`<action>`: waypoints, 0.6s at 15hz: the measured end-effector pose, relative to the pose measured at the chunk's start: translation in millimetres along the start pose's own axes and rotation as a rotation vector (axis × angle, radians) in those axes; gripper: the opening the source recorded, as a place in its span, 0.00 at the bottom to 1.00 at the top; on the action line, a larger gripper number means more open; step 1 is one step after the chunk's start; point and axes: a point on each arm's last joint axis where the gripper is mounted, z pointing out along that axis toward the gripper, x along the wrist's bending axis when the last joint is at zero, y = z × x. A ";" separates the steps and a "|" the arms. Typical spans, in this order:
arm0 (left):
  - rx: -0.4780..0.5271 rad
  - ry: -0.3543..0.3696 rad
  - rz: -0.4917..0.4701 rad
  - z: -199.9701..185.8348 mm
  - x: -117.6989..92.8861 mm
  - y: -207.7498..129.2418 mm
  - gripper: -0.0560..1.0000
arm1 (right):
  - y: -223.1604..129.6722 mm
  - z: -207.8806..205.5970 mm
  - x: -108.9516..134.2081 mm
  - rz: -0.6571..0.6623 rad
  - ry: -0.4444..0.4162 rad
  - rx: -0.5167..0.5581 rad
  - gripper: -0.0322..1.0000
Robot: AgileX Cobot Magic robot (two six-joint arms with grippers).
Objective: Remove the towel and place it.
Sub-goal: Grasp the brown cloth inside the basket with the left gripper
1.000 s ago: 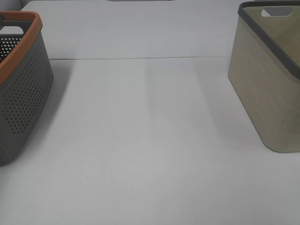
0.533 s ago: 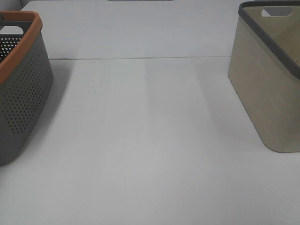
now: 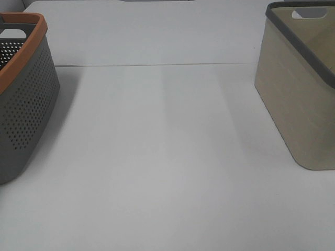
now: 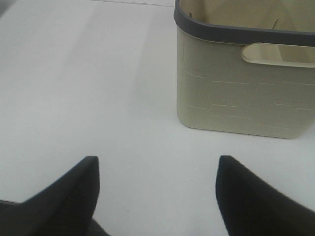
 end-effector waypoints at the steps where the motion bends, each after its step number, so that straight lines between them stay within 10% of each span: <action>1: -0.007 -0.004 -0.002 -0.2 -0.5 0.8 0.69 | 0.0 0.0 0.0 0.000 0.000 0.000 0.66; 9: 0.012 0.014 -0.020 17.3 9.4 0.0 0.59 | 0.0 0.0 0.0 0.000 0.000 0.000 0.66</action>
